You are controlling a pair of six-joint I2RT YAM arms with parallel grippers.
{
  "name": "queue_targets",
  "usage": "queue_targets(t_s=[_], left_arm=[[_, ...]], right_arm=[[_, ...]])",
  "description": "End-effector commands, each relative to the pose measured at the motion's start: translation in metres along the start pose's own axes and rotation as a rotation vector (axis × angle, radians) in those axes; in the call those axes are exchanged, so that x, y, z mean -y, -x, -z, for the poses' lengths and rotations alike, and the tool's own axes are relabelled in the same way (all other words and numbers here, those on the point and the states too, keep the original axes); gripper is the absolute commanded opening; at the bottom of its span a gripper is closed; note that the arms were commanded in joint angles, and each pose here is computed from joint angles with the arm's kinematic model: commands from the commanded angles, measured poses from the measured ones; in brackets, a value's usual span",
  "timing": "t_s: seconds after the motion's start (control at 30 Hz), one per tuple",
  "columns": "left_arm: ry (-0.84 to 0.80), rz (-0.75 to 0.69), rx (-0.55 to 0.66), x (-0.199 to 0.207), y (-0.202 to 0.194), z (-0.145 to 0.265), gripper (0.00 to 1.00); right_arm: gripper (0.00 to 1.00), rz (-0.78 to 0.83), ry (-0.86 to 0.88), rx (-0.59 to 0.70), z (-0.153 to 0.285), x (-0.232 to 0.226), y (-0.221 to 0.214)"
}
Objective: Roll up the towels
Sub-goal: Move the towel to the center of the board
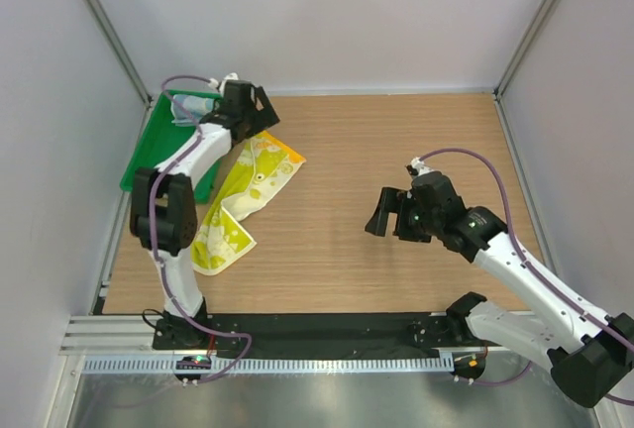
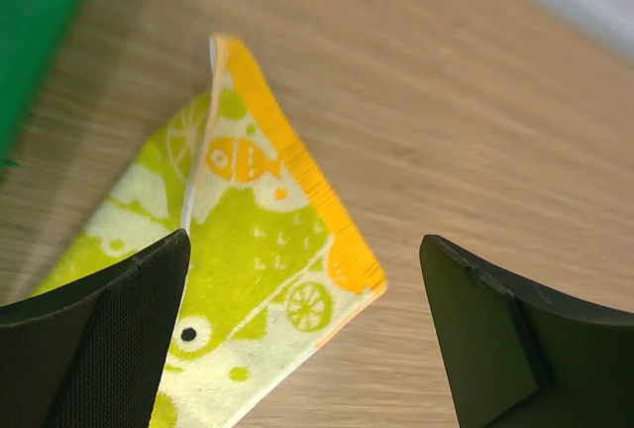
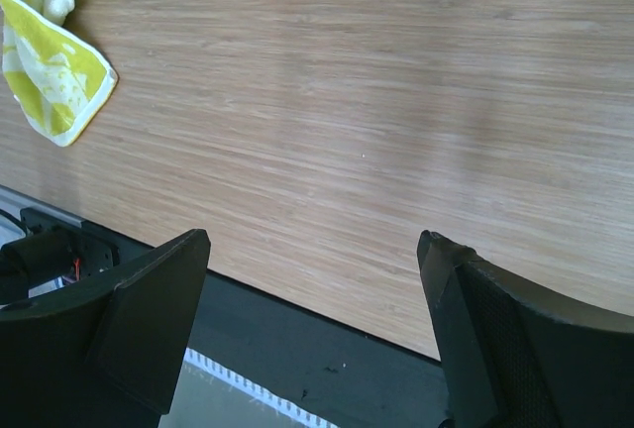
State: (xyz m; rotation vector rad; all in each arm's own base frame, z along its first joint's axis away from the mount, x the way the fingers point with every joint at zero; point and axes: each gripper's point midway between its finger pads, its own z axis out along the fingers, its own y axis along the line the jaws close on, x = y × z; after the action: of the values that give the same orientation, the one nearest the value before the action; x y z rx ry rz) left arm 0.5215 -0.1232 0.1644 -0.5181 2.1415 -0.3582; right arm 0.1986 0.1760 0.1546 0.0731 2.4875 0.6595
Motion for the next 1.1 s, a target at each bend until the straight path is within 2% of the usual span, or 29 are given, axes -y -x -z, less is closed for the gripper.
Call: queue_targets(t_s=[0.0, 0.1, 0.4, 0.47, 0.53, 0.57, 0.6, 0.63, 0.7, 0.73, 0.83, 1.07], left_arm=[[0.217, -0.146, -0.113, -0.036, -0.039, -0.027, 0.97], [0.282, -0.183, -0.137, -0.046, -0.054, -0.041, 0.97], [0.386, -0.292, -0.113, -0.060, -0.063, -0.042, 0.95], [0.390, -0.307, -0.128, -0.062, -0.070, -0.045, 0.88], [0.388, -0.313, -0.134, -0.062, -0.072, -0.047, 0.77], [0.392, -0.317, -0.137, -0.063, -0.074, -0.050, 0.65], [0.390, -0.323, -0.142, -0.063, -0.076, -0.052, 0.58], [0.378, -0.331, -0.157, -0.064, -0.080, -0.054, 0.42], [0.364, -0.334, -0.159, -0.062, -0.083, -0.058, 0.18], [0.354, -0.332, -0.157, -0.060, -0.083, -0.058, 0.00], [0.305, -0.336, -0.172, -0.049, -0.087, -0.057, 0.00], [0.125, -0.460, -0.223, 0.021, -0.123, -0.025, 0.00]], right_arm=[[0.93, -0.002, 0.006, -0.014, 0.007, 0.002, -0.009], [0.93, -0.004, 0.009, -0.009, 0.009, 0.004, -0.011], [0.93, 0.006, -0.002, -0.018, 0.009, 0.007, -0.014], [0.93, 0.005, -0.001, -0.024, 0.008, 0.006, -0.014], [0.93, 0.007, -0.002, -0.023, 0.007, 0.006, -0.014], [0.93, 0.008, -0.005, -0.025, 0.007, 0.007, -0.014], [0.93, 0.010, -0.005, -0.025, 0.007, 0.007, -0.014], [0.93, 0.013, -0.012, -0.025, 0.008, 0.009, -0.014], [0.93, 0.024, -0.021, -0.024, 0.009, 0.010, -0.013], [0.93, 0.029, -0.027, -0.019, 0.011, 0.010, -0.012], [0.93, 0.047, -0.065, 0.011, 0.016, 0.015, -0.003], [0.93, 0.041, -0.190, 0.139, 0.034, 0.028, 0.027]])
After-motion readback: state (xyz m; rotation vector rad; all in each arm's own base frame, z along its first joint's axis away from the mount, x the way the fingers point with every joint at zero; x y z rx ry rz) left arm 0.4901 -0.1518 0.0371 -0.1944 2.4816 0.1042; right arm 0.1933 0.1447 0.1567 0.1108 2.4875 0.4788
